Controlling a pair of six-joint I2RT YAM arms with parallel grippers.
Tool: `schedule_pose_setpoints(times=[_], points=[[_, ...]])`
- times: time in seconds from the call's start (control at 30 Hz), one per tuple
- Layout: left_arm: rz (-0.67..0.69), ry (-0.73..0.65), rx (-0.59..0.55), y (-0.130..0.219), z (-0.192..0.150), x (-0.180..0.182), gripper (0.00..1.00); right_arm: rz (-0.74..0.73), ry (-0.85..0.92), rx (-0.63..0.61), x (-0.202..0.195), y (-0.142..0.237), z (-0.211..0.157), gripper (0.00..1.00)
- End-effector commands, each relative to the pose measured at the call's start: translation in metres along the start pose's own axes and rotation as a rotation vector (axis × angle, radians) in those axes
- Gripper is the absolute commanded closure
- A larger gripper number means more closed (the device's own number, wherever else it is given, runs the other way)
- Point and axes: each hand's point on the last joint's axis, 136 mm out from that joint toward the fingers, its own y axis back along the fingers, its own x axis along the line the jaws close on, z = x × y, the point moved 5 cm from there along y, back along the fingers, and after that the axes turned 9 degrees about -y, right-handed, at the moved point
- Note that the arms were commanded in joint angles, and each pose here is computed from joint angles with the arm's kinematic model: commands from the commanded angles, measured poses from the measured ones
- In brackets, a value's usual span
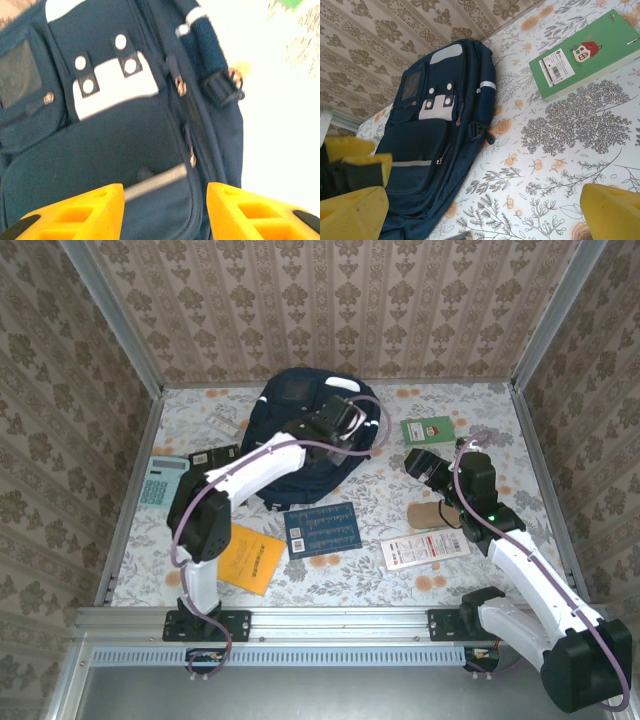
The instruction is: Pack the student bag
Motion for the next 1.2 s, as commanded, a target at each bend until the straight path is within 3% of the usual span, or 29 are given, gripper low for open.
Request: schedule_pose_setpoints(times=[0.0, 0.37, 0.4, 0.47, 0.57, 0.6, 1.17], points=[[-0.02, -0.032, 0.183, -0.039, -0.027, -0.006, 0.53, 0.033, -0.002, 0.002, 0.011, 0.003, 0.005, 0.0], [-0.043, -0.061, 0.366, -0.088, -0.071, -0.016, 0.52, 0.024, -0.005, 0.017, 0.01, -0.001, 0.002, 0.0], [-0.031, -0.071, 0.378, -0.089, -0.074, -0.016, 0.54, 0.024, -0.007, 0.02, 0.01, -0.002, 0.002, 0.0], [0.0, -0.088, 0.377, -0.089, -0.077, -0.015, 0.67, 0.022, -0.025, 0.034, 0.009, -0.004, 0.0, 0.0], [0.035, -0.087, 0.332, -0.079, -0.075, -0.013, 0.95, 0.052, -0.021, 0.095, 0.017, -0.011, -0.005, 0.01], [0.045, -0.085, 0.316, -0.075, -0.074, -0.013, 1.0, 0.054, -0.013, 0.108, 0.019, -0.013, -0.007, 0.0], [0.174, 0.113, -0.05, 0.029, -0.053, 0.012, 1.0, 0.09, 0.125, 0.212, 0.04, -0.053, -0.059, 0.04]])
